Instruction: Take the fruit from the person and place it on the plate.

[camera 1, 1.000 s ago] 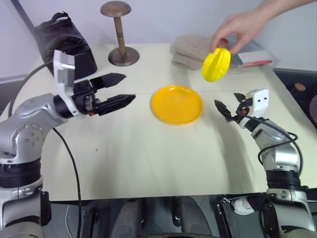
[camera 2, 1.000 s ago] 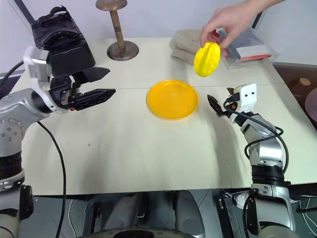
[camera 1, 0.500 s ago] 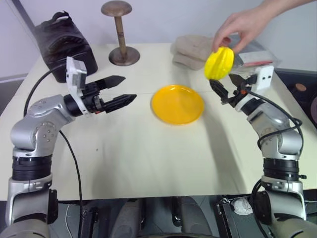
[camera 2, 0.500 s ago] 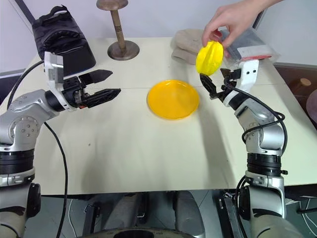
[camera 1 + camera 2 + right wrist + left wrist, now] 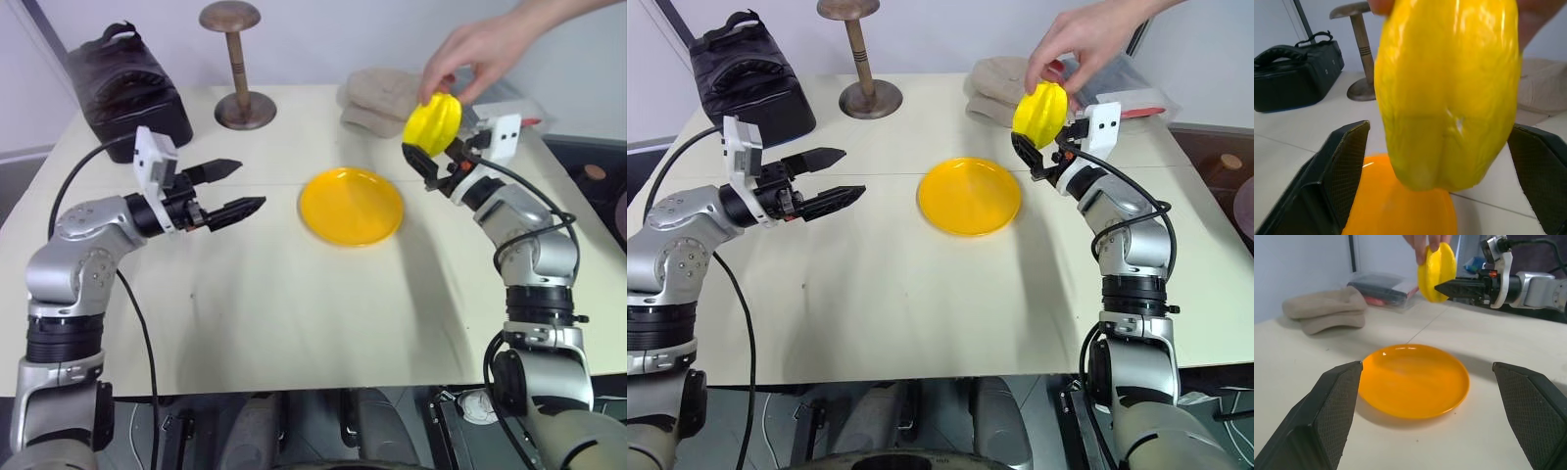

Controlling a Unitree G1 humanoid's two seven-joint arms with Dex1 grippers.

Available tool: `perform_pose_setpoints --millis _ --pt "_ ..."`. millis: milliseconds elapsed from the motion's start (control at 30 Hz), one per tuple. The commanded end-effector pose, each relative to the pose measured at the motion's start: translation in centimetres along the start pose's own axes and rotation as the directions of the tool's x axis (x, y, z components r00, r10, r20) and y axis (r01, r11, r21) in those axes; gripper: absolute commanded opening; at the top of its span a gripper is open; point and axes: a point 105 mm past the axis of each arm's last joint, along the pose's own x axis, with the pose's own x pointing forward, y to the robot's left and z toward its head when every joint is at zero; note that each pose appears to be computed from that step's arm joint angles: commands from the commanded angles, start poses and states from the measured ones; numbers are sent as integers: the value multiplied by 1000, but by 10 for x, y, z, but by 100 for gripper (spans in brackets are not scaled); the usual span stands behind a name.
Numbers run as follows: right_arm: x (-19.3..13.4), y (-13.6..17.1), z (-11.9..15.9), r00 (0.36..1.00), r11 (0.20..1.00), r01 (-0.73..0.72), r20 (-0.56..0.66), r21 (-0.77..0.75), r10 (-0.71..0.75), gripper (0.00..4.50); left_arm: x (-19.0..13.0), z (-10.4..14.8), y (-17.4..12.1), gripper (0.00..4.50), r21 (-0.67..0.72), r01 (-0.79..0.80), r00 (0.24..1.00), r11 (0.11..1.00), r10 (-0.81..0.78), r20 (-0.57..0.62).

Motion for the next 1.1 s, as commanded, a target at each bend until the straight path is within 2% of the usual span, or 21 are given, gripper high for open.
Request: perform_pose_setpoints --millis 33,100,133,467,600,733,900,1100 --pt "3 3 21 997 1000 -10 77 -25 11 254 0 8 -1 450 45 -1 1000 999 1 19" --pt "3 3 22 996 1000 -11 83 -27 13 154 0 8 -1 450 45 -5 1000 999 4 21" --pt "4 2 23 996 1000 -10 88 -28 12 130 0 8 -1 450 46 -7 1000 999 6 22" --pt "7 14 21 996 997 -68 54 -44 71 126 -2 4 0 450 44 -26 1000 999 26 7" --pt "7 47 -8 977 977 -205 -77 -65 200 126 -9 -11 3 450 55 -49 997 997 52 -58" --pt "10 82 -45 931 946 -319 -205 -61 301 126 -19 -42 4 450 75 -77 983 994 89 -162" --pt "22 88 -55 929 948 -317 -216 -39 301 126 -24 -54 3 450 46 -126 978 991 132 -159" --pt "27 83 -54 933 949 -311 -207 -45 295 422 -29 -57 3 450 47 -165 973 985 170 -156"
